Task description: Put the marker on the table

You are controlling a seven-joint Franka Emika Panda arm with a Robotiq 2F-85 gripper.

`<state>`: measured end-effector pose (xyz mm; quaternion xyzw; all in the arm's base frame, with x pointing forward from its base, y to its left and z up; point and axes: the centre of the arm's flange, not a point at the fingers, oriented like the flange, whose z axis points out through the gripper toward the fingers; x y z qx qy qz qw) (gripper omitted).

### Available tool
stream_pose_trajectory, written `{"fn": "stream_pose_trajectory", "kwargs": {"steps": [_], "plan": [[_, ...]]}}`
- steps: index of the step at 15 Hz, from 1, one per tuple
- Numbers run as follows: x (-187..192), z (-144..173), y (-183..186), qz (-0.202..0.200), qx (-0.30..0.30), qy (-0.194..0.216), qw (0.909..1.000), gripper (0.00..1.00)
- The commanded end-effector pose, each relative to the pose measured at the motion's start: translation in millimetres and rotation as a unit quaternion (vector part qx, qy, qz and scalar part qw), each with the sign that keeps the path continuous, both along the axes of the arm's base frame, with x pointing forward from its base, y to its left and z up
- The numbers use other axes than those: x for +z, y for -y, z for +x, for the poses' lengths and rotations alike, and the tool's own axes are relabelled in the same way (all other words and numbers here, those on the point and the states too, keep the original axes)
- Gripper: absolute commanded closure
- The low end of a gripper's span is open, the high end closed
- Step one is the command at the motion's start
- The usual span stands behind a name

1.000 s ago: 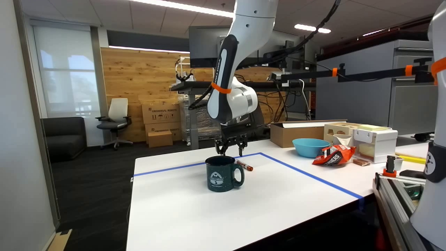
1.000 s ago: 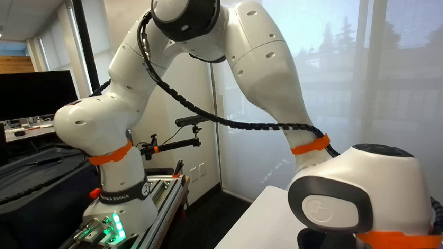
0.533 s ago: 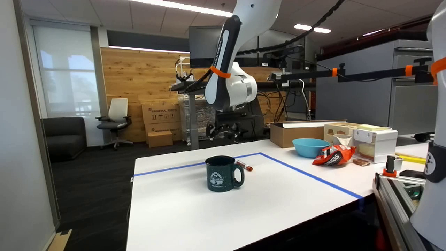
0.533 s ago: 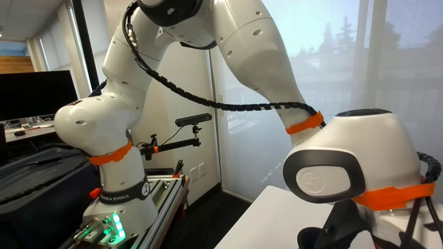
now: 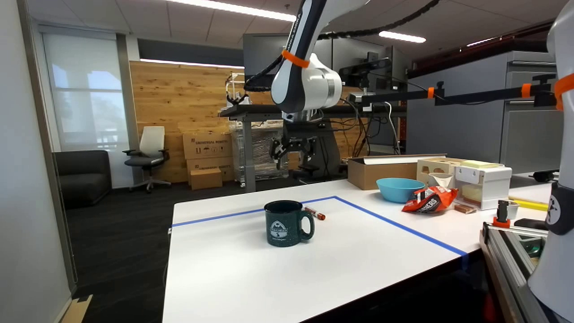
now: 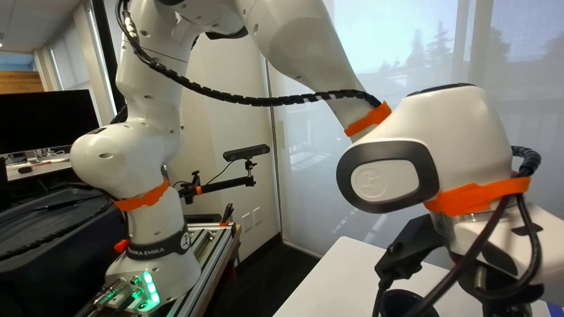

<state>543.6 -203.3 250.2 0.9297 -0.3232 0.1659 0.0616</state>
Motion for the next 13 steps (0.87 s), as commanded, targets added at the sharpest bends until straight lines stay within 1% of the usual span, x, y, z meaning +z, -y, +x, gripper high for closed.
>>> {"fn": "stream_pose_trajectory", "kwargs": {"steps": [1, 13], "plan": [[2.7, -2.1, -0.7, 0.002, 0.0, 0.0, 1.0, 0.0], [2.2, -5.3, -1.7, 0.004, 0.0, -0.002, 1.0, 0.0]]}}
